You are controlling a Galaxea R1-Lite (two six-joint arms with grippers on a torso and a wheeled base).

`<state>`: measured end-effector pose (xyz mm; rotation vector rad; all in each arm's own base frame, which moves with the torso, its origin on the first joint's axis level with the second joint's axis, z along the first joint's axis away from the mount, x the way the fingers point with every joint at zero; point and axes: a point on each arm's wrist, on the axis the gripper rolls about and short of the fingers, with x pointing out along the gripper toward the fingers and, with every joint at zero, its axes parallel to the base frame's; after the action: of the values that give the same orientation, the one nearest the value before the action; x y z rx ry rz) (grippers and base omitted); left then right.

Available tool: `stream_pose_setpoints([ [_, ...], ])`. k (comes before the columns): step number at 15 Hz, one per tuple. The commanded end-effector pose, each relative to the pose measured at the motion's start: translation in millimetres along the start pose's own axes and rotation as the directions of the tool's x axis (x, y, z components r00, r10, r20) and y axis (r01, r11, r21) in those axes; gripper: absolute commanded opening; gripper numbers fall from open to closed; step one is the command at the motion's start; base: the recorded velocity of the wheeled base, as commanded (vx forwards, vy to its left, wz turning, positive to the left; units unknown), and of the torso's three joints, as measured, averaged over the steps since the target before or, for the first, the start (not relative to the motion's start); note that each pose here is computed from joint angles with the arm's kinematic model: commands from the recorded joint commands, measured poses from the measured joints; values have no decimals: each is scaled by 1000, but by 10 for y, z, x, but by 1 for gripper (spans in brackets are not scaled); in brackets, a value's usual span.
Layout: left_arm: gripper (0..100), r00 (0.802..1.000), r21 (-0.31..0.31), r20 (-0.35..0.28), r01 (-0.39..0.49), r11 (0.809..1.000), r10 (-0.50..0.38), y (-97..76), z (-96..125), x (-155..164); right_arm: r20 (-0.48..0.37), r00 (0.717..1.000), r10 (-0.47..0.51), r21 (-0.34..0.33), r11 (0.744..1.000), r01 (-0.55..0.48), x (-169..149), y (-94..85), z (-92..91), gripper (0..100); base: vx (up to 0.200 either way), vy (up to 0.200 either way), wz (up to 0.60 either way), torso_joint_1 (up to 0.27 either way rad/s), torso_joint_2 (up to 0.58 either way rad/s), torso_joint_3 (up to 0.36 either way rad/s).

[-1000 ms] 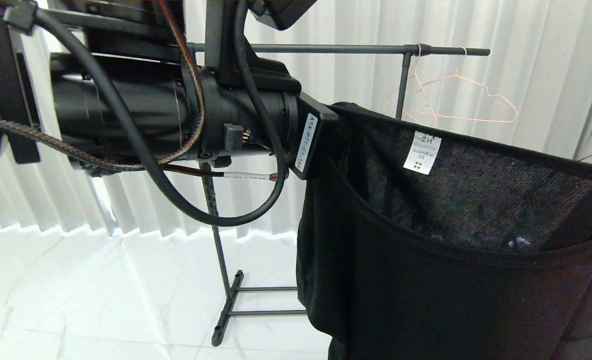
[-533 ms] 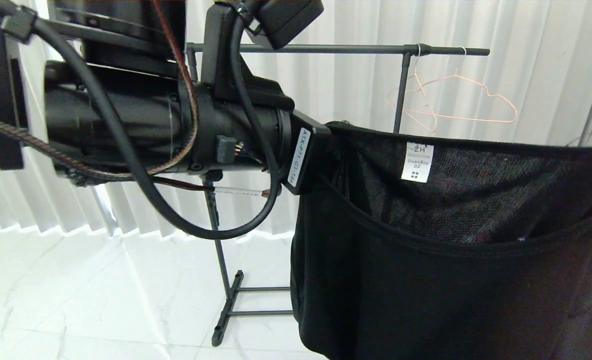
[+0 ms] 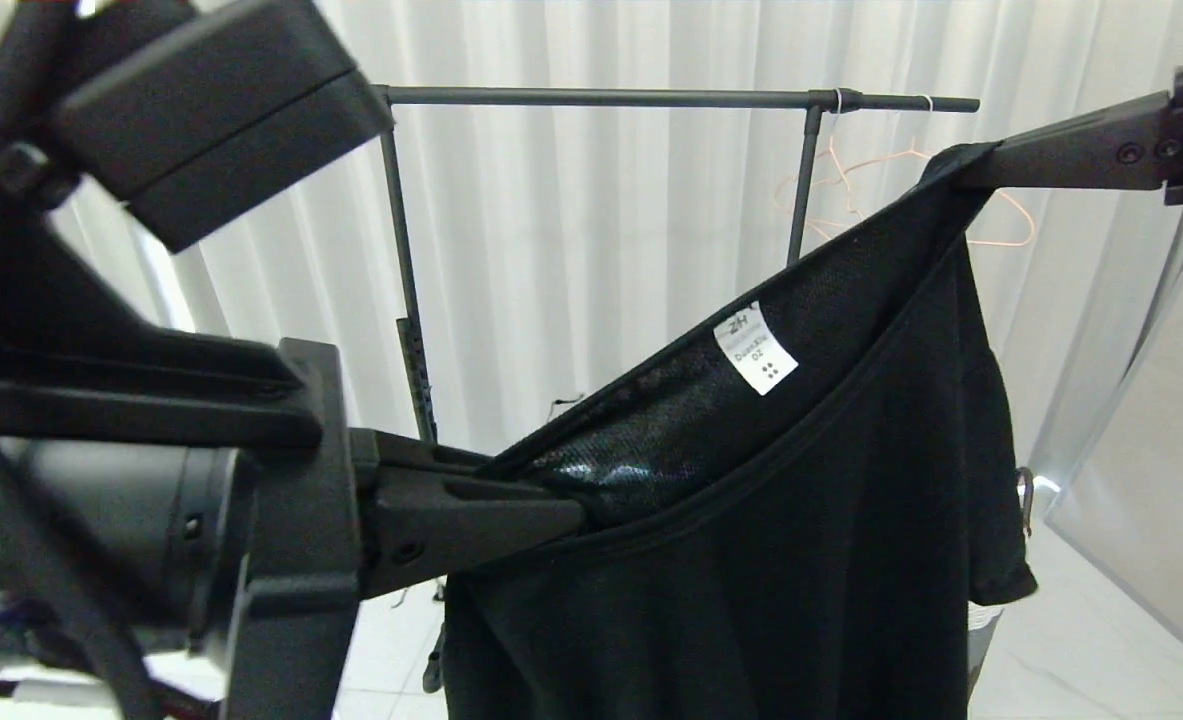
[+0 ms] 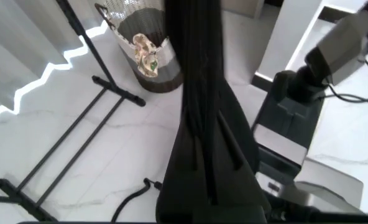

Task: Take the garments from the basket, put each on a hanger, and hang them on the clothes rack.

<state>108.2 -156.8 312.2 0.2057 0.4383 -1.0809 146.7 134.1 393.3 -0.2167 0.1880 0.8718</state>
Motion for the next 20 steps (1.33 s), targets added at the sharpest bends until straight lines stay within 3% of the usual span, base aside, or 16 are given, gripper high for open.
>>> stream_pose_setpoints([
  [1, 0, 999, 12, 29, 13, 1000, -13, -52, -40, -157, -26, 1000, 4, 3, 1000, -4, 184, -24, -3, 0, 0, 0, 0, 0, 0, 0],
  [7, 0, 1000, 13, 13, 9, 1000, -9, -34, -33, -88, -28, 1000, 2, 3, 1000, -2, 167, -22, -6, 0, 0, 0, 0, 0, 0, 0],
  [8, 0, 1000, 17, 11, -20, 1000, 20, 34, 11, -14, -28, 1000, 0, 3, 1000, 0, 59, -8, -6, 0, 0, 0, 0, 0, 0, 0],
  [10, 0, 984, 84, 34, -175, 981, 173, 413, 171, 134, -81, 997, 6, 11, 1000, -5, -223, 34, -65, 0, 0, 0, 0, 0, 0, 0],
  [11, 0, 972, 120, 77, -231, 966, 222, 574, 278, 212, -124, 992, 16, 16, 1000, -14, -369, 66, -121, 0, 0, 0, 0, 0, 0, 0],
  [12, 0, 966, 120, 112, -245, 962, 232, 629, 369, 276, -153, 988, 24, 18, 1000, -21, -446, 87, -161, 0, 0, 0, 0, 0, 0, 0],
  [20, 0, 970, 129, 117, -226, 965, 211, 594, 412, 333, -162, 986, 25, 16, 1000, -23, -422, 89, -185, 0, 0, 0, 0, 0, 0, 0],
])
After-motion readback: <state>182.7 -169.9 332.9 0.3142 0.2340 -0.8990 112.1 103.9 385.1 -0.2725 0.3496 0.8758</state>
